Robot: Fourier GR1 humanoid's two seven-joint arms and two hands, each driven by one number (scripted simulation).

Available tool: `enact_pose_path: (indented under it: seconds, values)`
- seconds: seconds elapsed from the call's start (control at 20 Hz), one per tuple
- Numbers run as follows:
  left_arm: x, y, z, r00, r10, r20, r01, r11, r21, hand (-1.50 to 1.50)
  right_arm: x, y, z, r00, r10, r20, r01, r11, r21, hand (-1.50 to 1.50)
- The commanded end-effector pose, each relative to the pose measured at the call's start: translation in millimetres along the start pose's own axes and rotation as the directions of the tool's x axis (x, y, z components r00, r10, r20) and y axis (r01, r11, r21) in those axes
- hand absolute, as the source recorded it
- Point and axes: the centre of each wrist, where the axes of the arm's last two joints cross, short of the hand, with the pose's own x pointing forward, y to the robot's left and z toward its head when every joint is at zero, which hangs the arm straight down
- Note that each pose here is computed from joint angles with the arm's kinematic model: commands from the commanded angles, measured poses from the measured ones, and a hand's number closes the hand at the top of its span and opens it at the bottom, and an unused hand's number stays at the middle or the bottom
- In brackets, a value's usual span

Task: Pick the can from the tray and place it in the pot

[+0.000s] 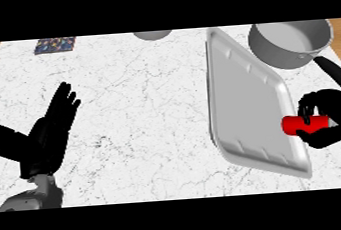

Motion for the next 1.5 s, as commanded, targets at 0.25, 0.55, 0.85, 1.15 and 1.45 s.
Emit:
enact_pose_path:
  seconds: [0.25,0.55,0.85,1.15,1.45]
  values:
    - [7.4,-16.8,-1.4,1.000,-0.006,0.002,0.006,0.999,-0.041,0.00,-126.7,-33.8,76.7,0.856,-0.229,-0.463,0.036,0.921,-0.389,1.50]
    - [6.5,2.0,-4.4,1.000,-0.017,0.004,0.017,0.998,-0.056,0.00,-123.7,-86.5,131.3,0.906,-0.253,-0.339,0.027,0.835,-0.550,1.50]
    - [-2.7,-25.7,-9.5,1.000,-0.015,0.007,0.015,0.999,-0.045,0.00,-95.1,-139.3,172.6,0.967,-0.166,-0.195,-0.016,0.721,-0.693,1.50]
    - [-8.0,-15.9,2.0,1.000,-0.008,-0.016,0.007,0.998,-0.056,0.00,-63.5,-179.5,192.6,0.982,-0.185,-0.025,0.101,0.641,-0.761,1.50]
    - [19.0,-18.8,0.5,1.000,-0.016,0.002,0.016,0.997,-0.081,0.00,-41.2,-214.6,154.3,0.969,-0.244,-0.038,0.136,0.655,-0.743,1.50]
